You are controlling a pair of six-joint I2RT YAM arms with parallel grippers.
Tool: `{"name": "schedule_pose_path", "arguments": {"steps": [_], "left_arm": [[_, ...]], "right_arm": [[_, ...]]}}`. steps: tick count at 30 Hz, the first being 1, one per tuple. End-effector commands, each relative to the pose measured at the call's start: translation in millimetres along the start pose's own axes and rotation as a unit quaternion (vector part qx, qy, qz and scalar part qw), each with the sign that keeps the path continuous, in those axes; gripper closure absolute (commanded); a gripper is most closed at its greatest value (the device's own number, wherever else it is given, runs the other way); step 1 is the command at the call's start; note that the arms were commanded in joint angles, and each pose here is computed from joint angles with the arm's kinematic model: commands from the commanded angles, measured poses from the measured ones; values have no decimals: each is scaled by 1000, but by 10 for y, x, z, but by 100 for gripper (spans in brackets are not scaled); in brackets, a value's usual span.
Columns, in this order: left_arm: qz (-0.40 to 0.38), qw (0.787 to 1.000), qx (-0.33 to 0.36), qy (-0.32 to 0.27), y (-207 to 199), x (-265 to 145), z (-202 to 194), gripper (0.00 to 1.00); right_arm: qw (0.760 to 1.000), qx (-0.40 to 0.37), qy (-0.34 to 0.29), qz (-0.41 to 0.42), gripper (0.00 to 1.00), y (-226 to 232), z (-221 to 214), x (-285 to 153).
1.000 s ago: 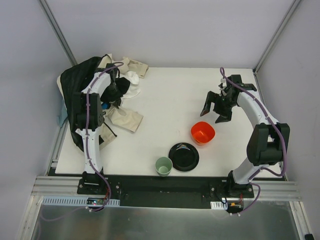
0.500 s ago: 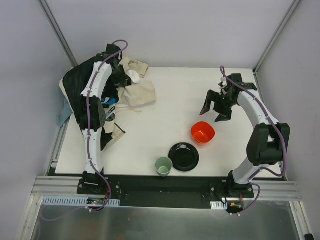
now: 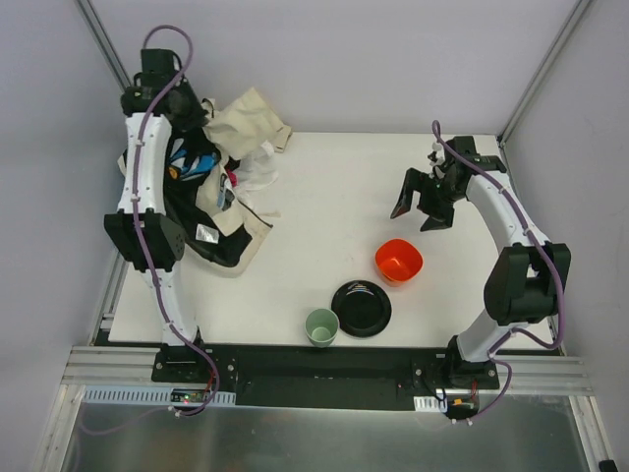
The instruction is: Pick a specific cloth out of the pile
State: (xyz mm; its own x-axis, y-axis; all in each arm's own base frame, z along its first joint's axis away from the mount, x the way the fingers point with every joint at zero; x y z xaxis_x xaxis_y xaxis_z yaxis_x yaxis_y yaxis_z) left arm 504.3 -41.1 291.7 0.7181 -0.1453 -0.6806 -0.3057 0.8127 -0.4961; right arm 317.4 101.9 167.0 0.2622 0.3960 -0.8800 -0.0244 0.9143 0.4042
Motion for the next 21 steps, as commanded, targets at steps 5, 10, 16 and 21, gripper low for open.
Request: {"name": "schedule_pose_path", "arguments": {"steps": [5,10,16,21], "left_arm": [[82,974,-67,-200,742,-1007,916,100],[156,965,-117,-175,1420,-999,753,100],[226,958,-144,-99,2032,-735,342,100],[255,953,-160,-42,2357,-500,67,99]], "right_arm": [[999,-39,-4,22,4,320,154,-65],[998,-58,-8,34,4,533,242,-44],[994,-92,-6,59,4,935,391,10],[990,-113,0,79,4,1302,451,69]]}}
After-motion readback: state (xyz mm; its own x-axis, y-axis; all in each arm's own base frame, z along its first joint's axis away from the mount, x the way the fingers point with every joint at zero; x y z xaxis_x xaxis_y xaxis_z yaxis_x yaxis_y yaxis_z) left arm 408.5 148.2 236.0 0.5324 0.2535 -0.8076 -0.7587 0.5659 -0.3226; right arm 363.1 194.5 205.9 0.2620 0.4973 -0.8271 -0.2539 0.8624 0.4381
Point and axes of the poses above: each gripper's point midway between its finger pads, its own x axis out along the fingers, its own y axis along the line the jaws close on, z = x × y, the point moved 2 cm from there along -x, back along the fingers, and after that the axes turned 7 degrees about -x, right-handed, at the moved point
